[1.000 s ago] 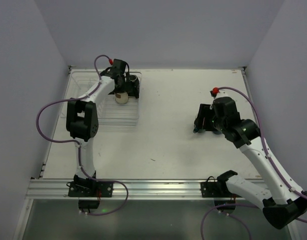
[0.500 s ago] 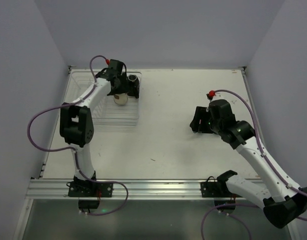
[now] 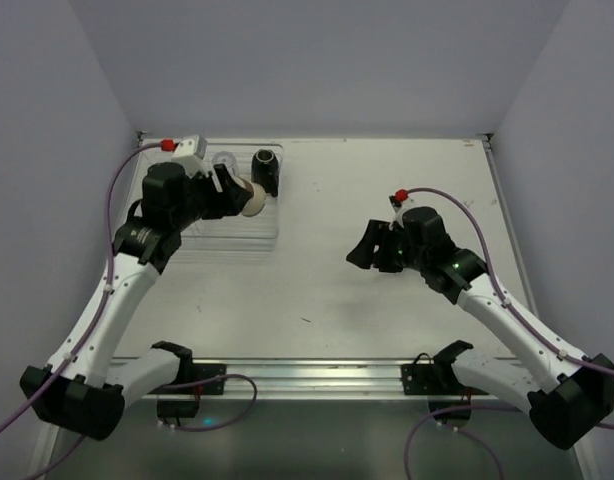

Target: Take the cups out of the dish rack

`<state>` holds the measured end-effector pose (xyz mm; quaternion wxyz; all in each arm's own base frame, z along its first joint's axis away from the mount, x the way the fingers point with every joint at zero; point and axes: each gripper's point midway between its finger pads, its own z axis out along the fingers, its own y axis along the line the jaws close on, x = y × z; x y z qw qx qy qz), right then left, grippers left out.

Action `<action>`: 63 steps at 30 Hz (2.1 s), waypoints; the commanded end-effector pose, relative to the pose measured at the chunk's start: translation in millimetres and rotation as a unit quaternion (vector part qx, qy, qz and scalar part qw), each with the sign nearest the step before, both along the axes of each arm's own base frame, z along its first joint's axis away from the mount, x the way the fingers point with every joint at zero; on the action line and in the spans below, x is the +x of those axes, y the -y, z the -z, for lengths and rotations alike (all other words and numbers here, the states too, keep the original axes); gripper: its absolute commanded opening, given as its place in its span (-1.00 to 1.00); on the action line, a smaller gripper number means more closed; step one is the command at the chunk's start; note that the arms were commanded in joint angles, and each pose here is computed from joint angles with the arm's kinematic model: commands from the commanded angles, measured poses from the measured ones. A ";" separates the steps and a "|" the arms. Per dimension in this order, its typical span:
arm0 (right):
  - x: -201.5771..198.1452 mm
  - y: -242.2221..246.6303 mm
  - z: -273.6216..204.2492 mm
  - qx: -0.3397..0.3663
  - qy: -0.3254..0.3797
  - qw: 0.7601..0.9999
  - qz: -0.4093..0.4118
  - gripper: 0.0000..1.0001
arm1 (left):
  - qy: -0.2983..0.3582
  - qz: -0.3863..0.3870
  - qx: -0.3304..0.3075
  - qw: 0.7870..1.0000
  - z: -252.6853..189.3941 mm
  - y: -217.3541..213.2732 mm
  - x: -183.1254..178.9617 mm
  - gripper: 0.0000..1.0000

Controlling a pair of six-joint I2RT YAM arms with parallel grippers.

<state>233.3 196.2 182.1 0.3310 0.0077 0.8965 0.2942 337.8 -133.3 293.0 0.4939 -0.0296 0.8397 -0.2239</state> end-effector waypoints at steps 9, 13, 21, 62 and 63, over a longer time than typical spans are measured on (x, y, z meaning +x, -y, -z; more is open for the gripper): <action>-52.4 -71.0 -35.0 0.226 0.006 0.964 -0.141 0.26 | 0.059 0.191 -0.150 0.968 20.3 44.5 -121.1 -1.00; -72.0 -84.3 -64.8 0.313 0.041 0.930 -0.188 0.18 | 0.055 0.217 -0.176 0.959 21.1 47.4 -147.2 -1.00; -112.0 -104.5 -95.1 0.459 0.050 0.855 -0.236 0.11 | 0.063 0.243 -0.226 0.941 21.4 46.4 -191.5 -1.00; -105.9 -145.7 -89.0 0.409 0.077 0.878 -0.234 0.08 | 0.062 0.274 -0.266 0.922 -2.1 52.4 -212.9 -1.00; -104.8 -143.5 -84.8 0.403 0.074 0.883 -0.228 0.08 | 0.063 0.276 -0.266 0.922 -2.4 52.6 -213.3 -1.00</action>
